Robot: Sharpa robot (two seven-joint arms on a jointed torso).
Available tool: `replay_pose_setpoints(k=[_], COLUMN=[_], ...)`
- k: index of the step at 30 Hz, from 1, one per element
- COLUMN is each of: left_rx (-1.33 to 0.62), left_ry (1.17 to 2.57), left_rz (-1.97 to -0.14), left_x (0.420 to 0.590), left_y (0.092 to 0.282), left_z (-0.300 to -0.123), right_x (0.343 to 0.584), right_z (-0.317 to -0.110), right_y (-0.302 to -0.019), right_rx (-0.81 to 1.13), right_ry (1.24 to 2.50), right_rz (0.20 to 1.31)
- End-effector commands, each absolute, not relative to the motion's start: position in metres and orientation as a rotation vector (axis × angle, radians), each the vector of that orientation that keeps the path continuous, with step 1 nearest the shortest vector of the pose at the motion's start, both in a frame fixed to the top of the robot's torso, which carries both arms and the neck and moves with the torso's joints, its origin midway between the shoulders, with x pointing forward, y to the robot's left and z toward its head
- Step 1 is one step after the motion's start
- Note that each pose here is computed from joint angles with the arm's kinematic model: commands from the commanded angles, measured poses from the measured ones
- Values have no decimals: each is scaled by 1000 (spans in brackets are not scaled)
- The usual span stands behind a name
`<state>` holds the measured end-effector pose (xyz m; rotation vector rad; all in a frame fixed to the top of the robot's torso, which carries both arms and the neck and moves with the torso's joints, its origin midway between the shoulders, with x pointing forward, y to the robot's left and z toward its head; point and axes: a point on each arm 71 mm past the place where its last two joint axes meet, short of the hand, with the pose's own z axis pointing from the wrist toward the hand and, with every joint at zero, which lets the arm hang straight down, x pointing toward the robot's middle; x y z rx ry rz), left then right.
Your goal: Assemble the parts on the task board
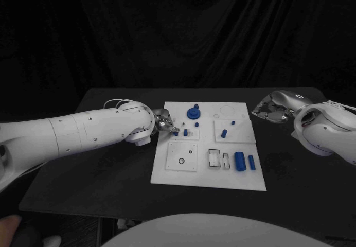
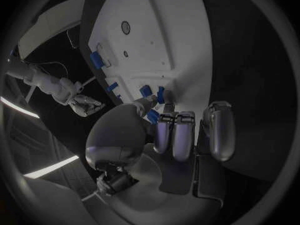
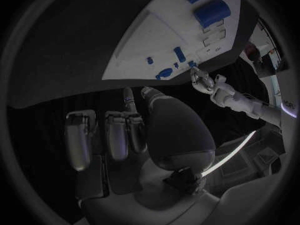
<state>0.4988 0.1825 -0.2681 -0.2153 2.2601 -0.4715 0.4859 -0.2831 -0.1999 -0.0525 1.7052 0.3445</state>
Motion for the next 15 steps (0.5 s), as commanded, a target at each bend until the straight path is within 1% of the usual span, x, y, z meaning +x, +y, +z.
replay_pose_setpoints(k=[1,15], left_rx=[-206,-200], left_ry=[2263,2338], left_rz=[-499,-427], left_x=[496,496], left_y=[180,187], left_z=[-271,-277], right_x=[486,487], right_z=[-201,-201], right_y=[-285,-283], right_rx=[-43,-45], right_ry=[1714,1723], right_rz=[325,322])
